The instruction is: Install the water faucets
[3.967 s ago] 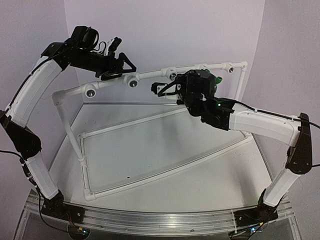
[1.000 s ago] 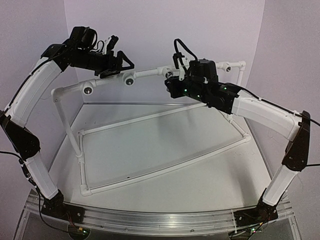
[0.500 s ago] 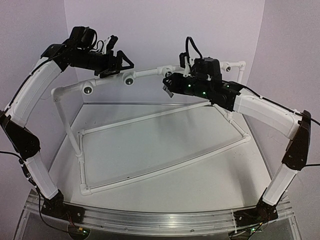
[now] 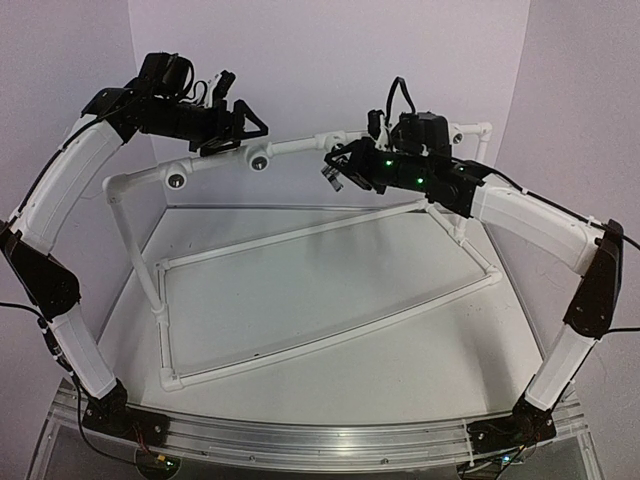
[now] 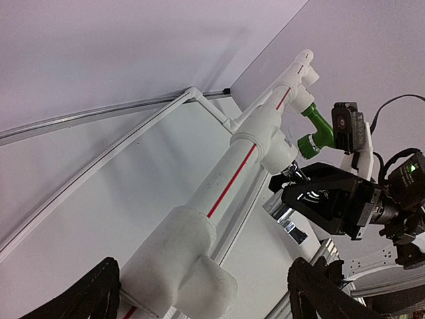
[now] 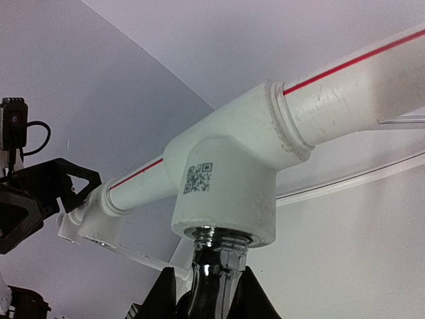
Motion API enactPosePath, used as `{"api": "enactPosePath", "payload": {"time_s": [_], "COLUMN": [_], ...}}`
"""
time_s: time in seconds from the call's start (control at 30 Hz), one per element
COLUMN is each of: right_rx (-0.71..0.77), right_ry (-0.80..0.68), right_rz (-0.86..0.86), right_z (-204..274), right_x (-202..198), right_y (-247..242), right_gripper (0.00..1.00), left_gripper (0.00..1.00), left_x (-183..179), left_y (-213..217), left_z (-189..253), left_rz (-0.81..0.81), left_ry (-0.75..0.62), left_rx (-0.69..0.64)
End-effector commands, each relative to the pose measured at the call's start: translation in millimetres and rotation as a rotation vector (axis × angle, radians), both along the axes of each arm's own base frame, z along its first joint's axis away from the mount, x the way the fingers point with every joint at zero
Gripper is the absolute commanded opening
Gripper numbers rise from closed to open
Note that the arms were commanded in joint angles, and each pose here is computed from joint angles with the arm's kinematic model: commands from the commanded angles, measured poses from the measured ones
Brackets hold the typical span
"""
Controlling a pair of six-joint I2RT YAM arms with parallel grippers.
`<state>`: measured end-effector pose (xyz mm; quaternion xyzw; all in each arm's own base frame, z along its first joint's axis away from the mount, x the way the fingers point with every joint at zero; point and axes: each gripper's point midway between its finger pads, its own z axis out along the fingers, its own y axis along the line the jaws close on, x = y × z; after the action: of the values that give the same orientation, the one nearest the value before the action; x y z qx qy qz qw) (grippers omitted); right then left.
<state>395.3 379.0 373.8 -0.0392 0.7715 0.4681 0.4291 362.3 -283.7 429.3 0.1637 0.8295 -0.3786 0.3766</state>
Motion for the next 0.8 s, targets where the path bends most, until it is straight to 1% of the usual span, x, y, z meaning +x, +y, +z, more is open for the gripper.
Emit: {"api": "enactPosePath", "payload": {"time_s": [0.0,0.07,0.27,0.33,0.43,0.47,0.53,0.63,0.73,0.77], "right_rx": [0.278,0.296,0.324,0.325,0.319,0.316,0.312,0.306,0.301,0.299], "right_ry": [-0.138,-0.121,-0.061,-0.053,-0.054,-0.056,-0.061,-0.073,-0.084,-0.086], "right_rz": [-0.025,-0.006,-0.026,-0.031,-0.037,-0.035,-0.029,-0.021,-0.017,-0.016], "right_z": [88,86,71,69,67,66,67,68,70,70], "right_x": [10,9,19,21,21,20,18,16,14,13], "right_y": [-26,-26,-36,-39,-41,-41,-41,-42,-42,-42], "right_gripper": [0.0,0.0,0.0,0.02,0.14,0.17,0.26,0.32,0.44,0.44], "left_gripper": [0.86,0.86,0.86,0.86,0.85,0.85,0.85,0.85,0.85,0.85], "left_x": [-19,-18,-17,-16,-15,-15,-15,-14,-13,-13], "left_y": [-8,-8,-8,-8,-9,-9,-10,-10,-11,-11], "left_z": [-3,-4,-5,-6,-6,-6,-6,-7,-7,-7], "left_rz": [-0.053,-0.049,-0.041,-0.038,-0.036,-0.038,-0.038,-0.04,-0.044,-0.043], "left_ry": [0.077,0.084,0.096,0.099,0.101,0.101,0.101,0.101,0.101,0.101], "left_rx": [-0.03,-0.03,-0.037,-0.038,-0.041,-0.041,-0.042,-0.042,-0.042,-0.043]}}
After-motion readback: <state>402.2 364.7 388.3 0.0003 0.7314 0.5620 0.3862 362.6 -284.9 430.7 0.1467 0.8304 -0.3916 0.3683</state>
